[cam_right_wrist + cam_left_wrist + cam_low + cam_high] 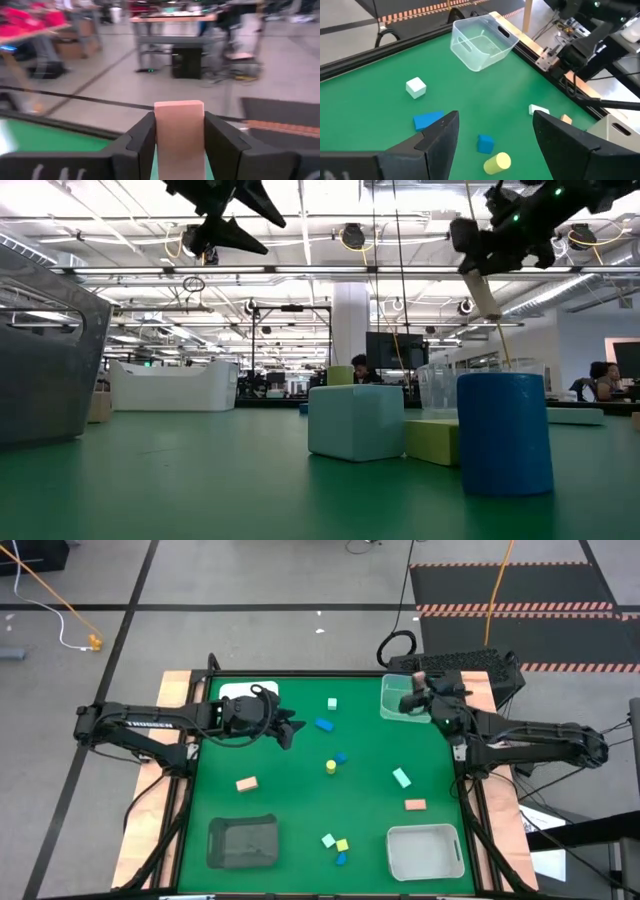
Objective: Sort & place blocks by color
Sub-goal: Put the top light brown block into the transparent bin, then put the left light brown block into the transparent bin, then put the top blue block into the black bin
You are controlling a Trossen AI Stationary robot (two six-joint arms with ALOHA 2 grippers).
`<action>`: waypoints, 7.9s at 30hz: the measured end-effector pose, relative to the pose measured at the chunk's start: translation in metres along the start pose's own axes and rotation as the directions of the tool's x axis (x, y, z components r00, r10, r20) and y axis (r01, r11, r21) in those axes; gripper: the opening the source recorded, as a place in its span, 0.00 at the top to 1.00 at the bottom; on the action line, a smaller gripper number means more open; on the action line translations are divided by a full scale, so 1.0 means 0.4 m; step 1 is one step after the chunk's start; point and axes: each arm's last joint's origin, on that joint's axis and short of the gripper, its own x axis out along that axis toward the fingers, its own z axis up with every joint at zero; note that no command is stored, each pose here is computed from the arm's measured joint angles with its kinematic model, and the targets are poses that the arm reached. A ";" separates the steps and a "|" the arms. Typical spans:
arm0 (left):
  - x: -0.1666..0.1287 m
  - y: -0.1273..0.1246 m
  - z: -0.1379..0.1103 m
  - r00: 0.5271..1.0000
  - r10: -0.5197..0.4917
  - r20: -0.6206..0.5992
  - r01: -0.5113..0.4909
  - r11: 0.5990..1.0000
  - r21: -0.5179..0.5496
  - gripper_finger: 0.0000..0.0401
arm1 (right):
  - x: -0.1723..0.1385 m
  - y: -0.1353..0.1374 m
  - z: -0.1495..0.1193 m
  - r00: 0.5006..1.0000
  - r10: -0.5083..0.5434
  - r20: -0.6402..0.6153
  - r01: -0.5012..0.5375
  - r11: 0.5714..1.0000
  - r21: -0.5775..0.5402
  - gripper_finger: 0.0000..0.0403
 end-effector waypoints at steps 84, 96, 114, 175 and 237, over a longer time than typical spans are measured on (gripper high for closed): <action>-0.047 0.108 -0.529 0.618 0.362 -0.698 -0.161 0.927 0.338 0.37 | 0.134 -0.029 -0.152 0.958 0.284 -0.026 -0.278 0.950 0.141 0.32; -0.044 0.096 -0.520 0.626 0.355 -0.695 -0.179 0.932 0.315 0.67 | 0.130 -0.019 -0.154 0.909 0.412 -0.058 -0.355 0.842 0.407 0.33; 0.055 -0.022 -0.201 0.928 0.244 -0.282 -0.102 0.894 0.437 0.67 | 0.086 0.043 -0.132 0.783 0.613 -0.109 -0.403 0.633 0.661 0.33; 0.237 0.003 -0.079 0.997 0.043 0.068 -0.070 0.881 0.468 0.67 | 0.114 0.385 -0.070 0.582 0.786 -0.210 -0.509 0.553 0.660 0.62; 0.402 0.145 -0.178 0.968 0.157 -0.196 0.029 0.707 0.707 0.32 | 0.196 -0.044 -0.076 0.736 0.025 -0.677 -0.063 0.997 -0.033 0.37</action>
